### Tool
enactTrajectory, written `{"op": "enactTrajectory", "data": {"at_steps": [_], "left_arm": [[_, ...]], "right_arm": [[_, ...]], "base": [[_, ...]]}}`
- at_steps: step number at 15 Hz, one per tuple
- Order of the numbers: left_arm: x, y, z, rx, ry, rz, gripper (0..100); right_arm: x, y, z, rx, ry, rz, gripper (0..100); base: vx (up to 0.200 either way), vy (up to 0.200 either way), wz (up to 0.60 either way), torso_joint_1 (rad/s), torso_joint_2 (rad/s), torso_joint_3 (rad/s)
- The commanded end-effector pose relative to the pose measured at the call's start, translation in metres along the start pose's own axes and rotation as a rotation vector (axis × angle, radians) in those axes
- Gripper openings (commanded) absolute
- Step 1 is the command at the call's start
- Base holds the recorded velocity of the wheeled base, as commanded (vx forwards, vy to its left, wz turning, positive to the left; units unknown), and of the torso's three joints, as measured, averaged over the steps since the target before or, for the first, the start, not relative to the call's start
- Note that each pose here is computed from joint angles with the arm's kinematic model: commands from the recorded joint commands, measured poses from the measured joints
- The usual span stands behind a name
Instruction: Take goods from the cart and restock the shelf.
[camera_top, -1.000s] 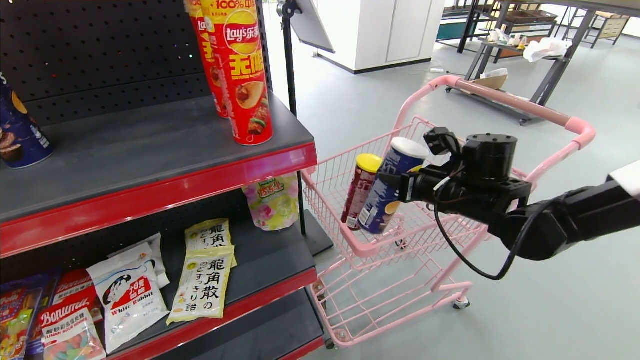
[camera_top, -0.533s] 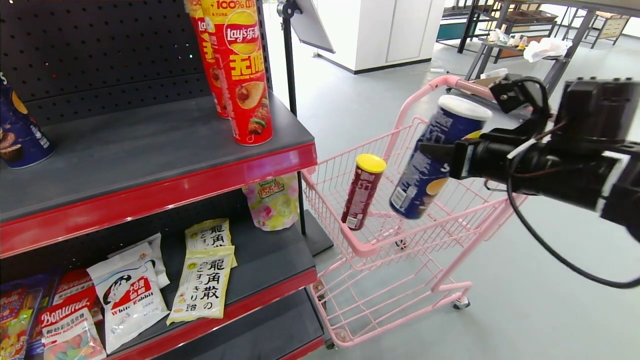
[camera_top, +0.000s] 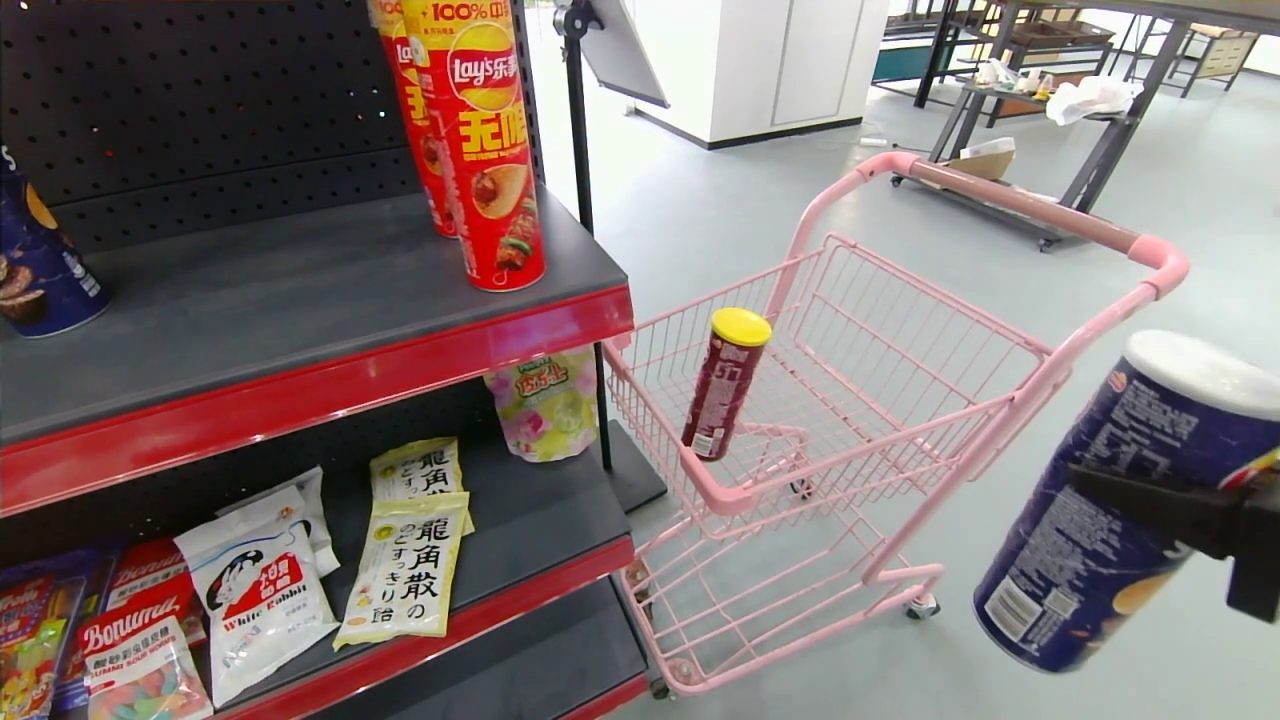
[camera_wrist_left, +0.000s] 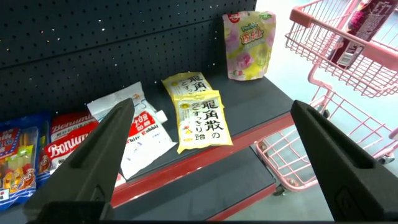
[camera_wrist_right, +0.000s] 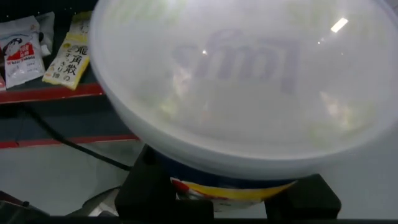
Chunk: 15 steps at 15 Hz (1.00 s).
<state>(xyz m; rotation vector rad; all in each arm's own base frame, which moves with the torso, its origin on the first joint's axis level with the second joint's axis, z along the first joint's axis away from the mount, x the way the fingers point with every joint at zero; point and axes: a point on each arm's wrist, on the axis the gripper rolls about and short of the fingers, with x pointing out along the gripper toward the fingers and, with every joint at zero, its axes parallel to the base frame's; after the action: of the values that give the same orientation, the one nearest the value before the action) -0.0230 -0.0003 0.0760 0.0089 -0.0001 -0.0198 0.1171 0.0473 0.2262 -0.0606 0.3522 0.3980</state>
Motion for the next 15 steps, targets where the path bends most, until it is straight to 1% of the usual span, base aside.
{"op": "enactTrajectory", "data": {"at_steps": [1, 3, 5, 11, 15], "left_arm": [[0.0, 0.0, 0.0, 0.0, 0.002, 0.0, 100], [0.0, 0.0, 0.0, 0.0, 0.0, 0.0, 100], [0.0, 0.0, 0.0, 0.0, 0.0, 0.0, 100], [0.0, 0.0, 0.0, 0.0, 0.0, 0.0, 100], [0.0, 0.0, 0.0, 0.0, 0.0, 0.0, 100]], "right_arm": [[-0.019, 0.0, -0.007, -0.011, -0.051, -0.001, 0], [-0.019, 0.0, -0.012, -0.025, -0.039, 0.0, 0], [-0.018, 0.0, -0.019, -0.03, -0.02, 0.002, 0], [-0.014, 0.0, -0.029, -0.032, 0.018, 0.007, 0], [-0.01, 0.0, -0.031, -0.039, 0.038, 0.009, 0]], "base": [[0.0, 0.0, 0.0, 0.0, 0.0, 0.0], [0.0, 0.0, 0.0, 0.011, -0.03, -0.021], [0.0, 0.0, 0.0, 0.093, -0.31, -0.212], [0.0, 0.0, 0.0, 0.169, -0.52, -0.347], [0.0, 0.0, 0.0, 0.229, -0.6, -0.374]]}}
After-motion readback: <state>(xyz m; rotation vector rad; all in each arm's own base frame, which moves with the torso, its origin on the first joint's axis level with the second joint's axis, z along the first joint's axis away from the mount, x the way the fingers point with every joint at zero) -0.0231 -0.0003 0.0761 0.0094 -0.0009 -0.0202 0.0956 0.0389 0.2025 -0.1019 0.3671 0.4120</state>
